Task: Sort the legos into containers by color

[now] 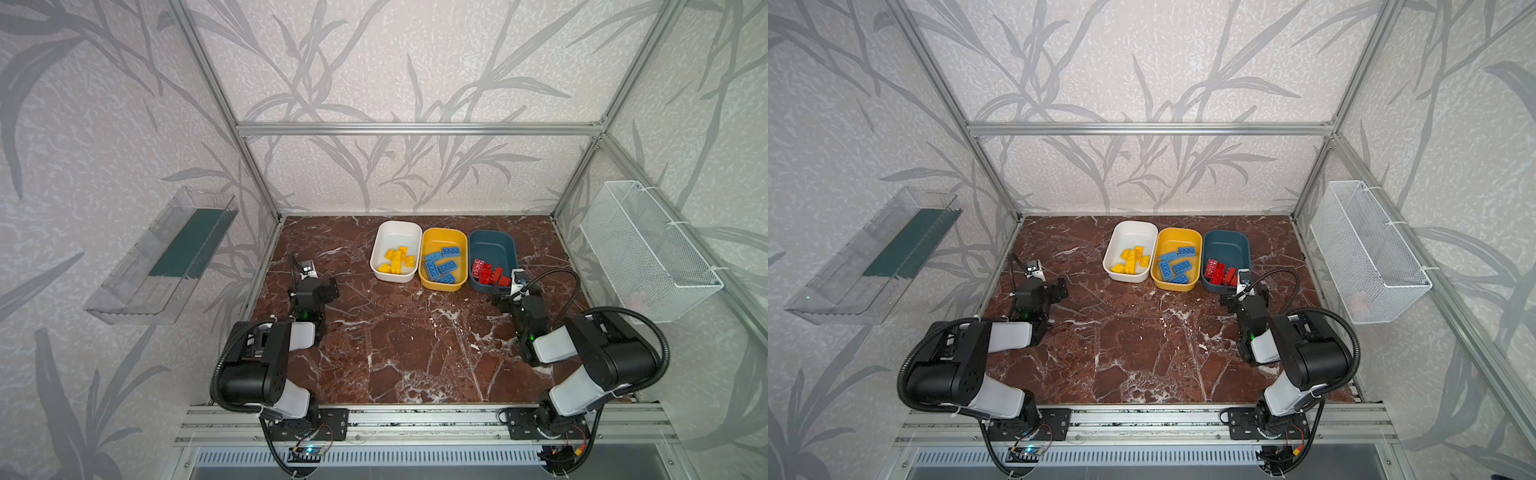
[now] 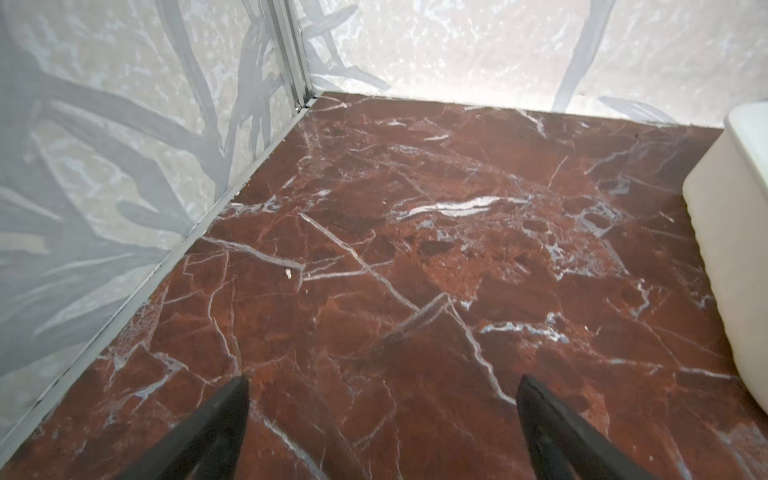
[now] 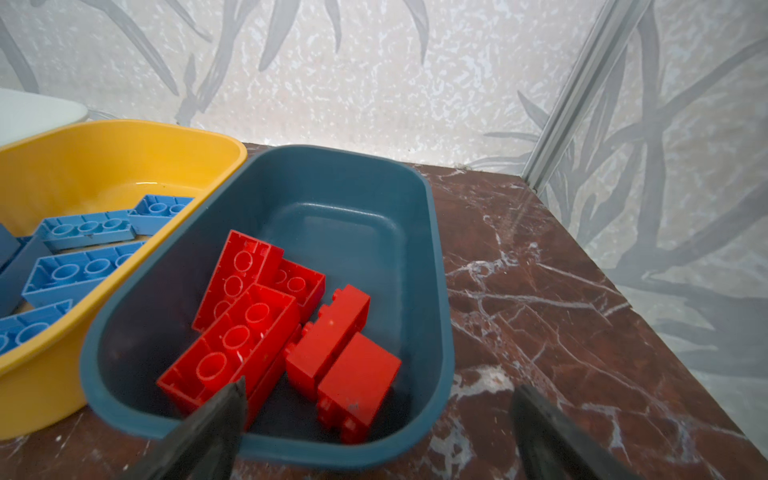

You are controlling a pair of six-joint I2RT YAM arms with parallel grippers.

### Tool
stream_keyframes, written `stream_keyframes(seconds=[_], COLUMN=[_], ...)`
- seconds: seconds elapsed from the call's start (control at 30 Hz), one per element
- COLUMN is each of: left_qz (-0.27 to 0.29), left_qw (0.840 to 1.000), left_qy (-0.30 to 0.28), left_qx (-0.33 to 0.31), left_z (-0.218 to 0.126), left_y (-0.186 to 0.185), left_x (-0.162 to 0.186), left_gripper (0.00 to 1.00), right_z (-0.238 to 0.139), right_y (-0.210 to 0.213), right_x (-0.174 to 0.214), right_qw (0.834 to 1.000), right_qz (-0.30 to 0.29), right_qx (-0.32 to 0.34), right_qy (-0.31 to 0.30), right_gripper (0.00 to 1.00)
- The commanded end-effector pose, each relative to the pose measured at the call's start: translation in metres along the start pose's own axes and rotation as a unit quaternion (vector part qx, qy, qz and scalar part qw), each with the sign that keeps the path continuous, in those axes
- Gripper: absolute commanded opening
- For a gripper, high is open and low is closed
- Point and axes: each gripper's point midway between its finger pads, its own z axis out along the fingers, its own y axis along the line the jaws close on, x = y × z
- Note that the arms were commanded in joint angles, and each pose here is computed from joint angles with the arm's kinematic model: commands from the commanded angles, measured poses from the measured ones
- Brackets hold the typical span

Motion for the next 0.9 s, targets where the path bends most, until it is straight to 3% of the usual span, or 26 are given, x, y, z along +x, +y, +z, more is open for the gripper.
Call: stream_keyframes(seconds=[0.0,0.87], left_qz=[0.009,0.008], left_qw=[1.000,1.000], left_qy=[0.002,0.001], left_qx=[0.021,0.021], left_z=[0.0021,0.0017], left_y=[-0.0064,-0.0067], left_x=[-0.0011,-0.0012], left_gripper=[0.99,0.99], right_z=[0.0155,0.0175], right_y=[0.0055,0.0013], right_x=[-0.0026,-0.0018], right_qw=[0.999,0.999], right_qz=[-0.003,0.010], right_qx=[-0.023,-0.029], right_qy=[0.038,0.041], right_gripper=[0.99,0.99])
